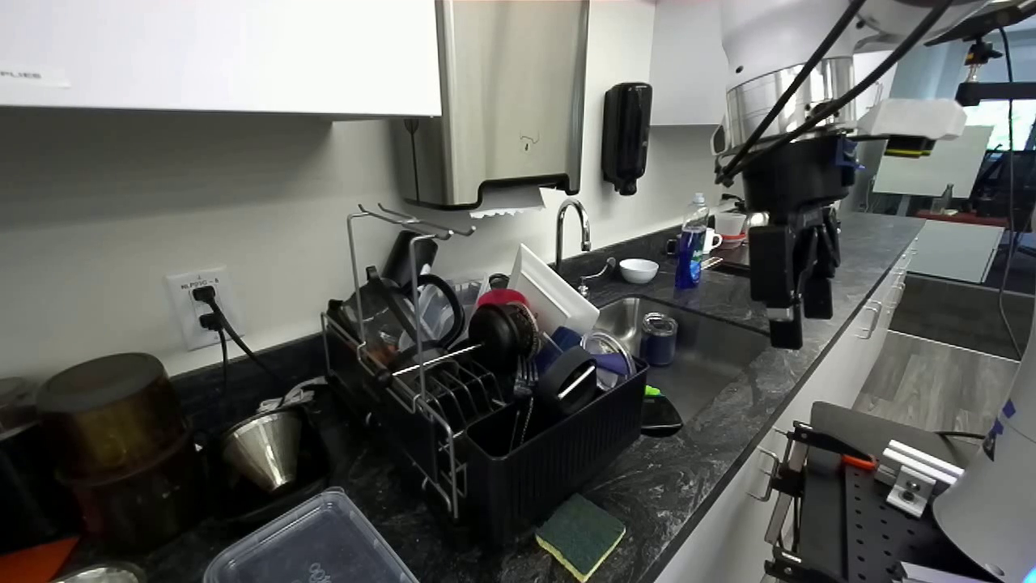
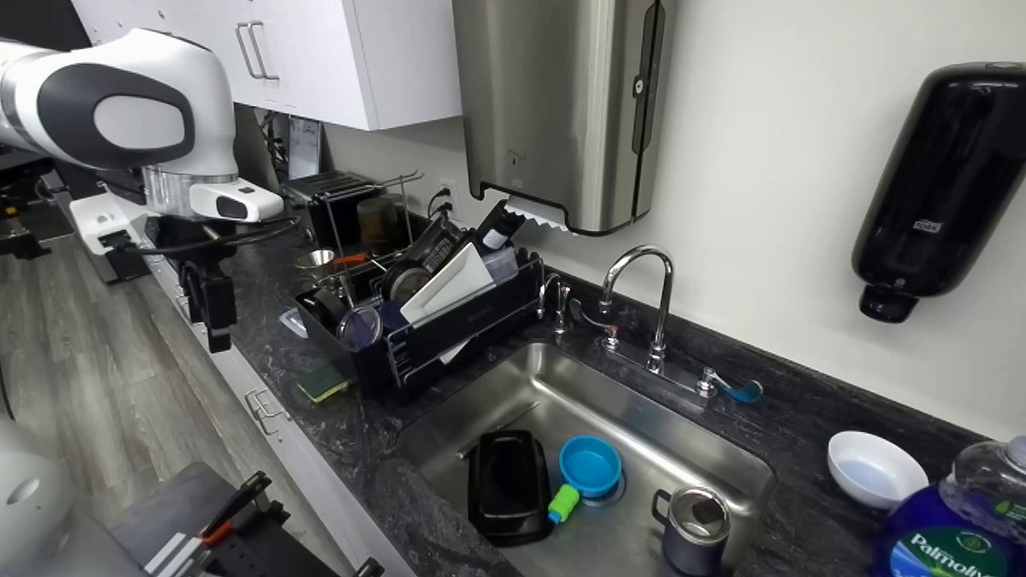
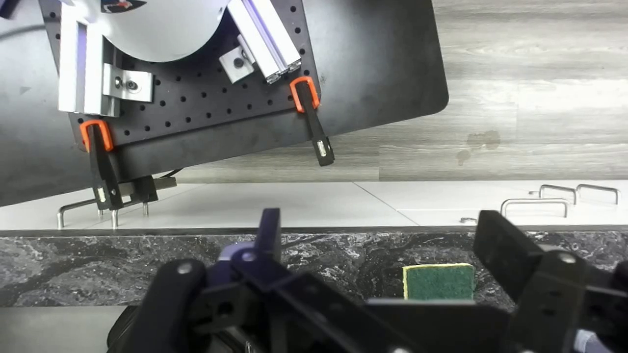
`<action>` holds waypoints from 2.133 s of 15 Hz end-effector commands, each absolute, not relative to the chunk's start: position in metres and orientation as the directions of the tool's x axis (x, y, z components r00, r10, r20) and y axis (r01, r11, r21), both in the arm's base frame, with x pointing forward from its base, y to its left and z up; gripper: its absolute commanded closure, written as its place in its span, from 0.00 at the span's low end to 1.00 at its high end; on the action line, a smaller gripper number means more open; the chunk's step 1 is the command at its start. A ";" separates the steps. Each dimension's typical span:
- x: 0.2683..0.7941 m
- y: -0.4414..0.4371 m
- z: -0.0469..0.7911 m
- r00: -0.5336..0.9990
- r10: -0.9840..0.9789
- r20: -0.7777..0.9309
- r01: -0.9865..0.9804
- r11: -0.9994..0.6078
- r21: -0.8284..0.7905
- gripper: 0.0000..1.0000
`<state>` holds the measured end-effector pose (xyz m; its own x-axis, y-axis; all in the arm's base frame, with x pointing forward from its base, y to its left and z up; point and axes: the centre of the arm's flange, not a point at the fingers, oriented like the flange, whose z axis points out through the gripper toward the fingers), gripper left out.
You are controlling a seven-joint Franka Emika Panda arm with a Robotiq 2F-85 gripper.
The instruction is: Move the thermo cup to the left then to the right and remove the lid
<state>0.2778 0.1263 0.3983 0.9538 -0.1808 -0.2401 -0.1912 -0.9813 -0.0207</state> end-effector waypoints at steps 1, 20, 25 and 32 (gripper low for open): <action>0.291 0.117 0.396 0.960 -0.147 -0.239 -0.158 -0.987 -0.025 0.00; 0.378 -0.012 0.372 0.982 -0.186 -0.038 -0.188 -0.980 -0.068 0.00; 0.399 -0.063 0.362 0.982 -0.190 -0.018 -0.191 -0.979 -0.067 0.00; 0.420 -0.153 0.345 0.959 -0.273 -0.070 -0.278 -0.958 -0.075 0.00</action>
